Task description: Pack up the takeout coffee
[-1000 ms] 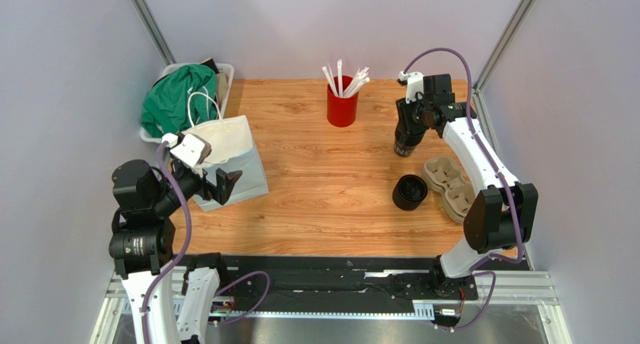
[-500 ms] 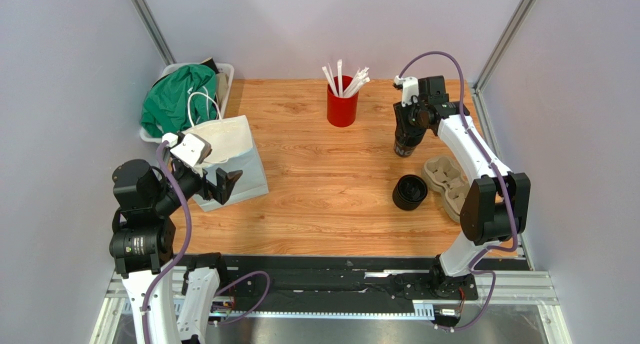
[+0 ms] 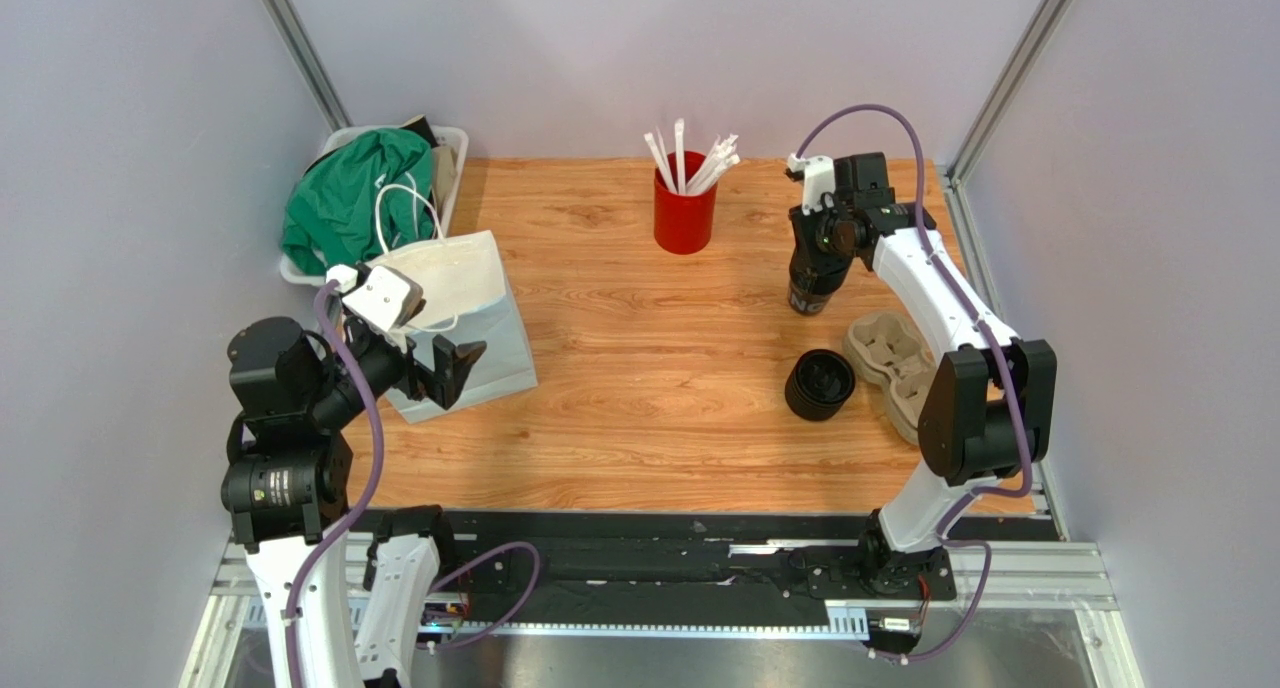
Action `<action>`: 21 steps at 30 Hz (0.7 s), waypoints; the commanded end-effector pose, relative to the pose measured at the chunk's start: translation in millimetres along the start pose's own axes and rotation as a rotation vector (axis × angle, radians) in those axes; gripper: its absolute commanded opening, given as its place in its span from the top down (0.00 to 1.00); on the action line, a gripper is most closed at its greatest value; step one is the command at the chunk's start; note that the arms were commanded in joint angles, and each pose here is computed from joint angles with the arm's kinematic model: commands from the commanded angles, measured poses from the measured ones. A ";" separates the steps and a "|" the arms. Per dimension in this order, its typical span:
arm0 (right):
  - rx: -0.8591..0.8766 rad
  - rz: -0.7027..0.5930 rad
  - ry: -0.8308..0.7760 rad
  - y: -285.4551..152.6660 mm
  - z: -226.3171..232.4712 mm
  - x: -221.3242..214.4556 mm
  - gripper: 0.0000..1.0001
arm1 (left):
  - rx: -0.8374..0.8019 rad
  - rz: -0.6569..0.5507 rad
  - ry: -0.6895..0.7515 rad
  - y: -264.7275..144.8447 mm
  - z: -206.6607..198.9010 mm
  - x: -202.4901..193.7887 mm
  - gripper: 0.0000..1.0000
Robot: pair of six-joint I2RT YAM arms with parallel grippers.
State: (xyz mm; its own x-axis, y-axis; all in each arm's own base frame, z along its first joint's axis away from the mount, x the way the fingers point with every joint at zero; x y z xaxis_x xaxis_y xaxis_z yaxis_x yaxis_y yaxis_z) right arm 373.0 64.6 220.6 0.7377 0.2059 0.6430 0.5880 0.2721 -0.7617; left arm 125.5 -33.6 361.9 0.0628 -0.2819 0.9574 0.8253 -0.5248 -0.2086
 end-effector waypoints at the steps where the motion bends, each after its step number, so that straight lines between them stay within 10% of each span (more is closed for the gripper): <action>1: -0.028 -0.064 -0.023 -6.1 -3.0 16.9 0.84 | -0.007 -0.026 0.001 2.7 2.0 3.0 0.01; 21: -0.004 -0.101 -0.011 -14.5 0.9 22.8 1.00 | -0.003 -0.030 -0.009 3.1 2.2 1.3 0.01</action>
State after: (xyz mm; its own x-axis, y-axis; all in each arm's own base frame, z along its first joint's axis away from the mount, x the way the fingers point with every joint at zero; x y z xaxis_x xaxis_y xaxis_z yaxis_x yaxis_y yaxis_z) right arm 373.4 65.8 221.2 0.7356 0.2020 0.6466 0.5886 0.2821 -0.7576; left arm 128.0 -32.8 358.8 0.0703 -0.2707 0.9601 0.8262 -0.5236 -0.2081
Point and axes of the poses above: each gripper's point midway between its finger pads, its own y axis out along the fingers, its own z axis along the line the jaws close on, x = y × z, the point moved 8 cm from there along -y, back along the fingers, and after that the axes turned 6 degrees about y, right-handed, at the moved point
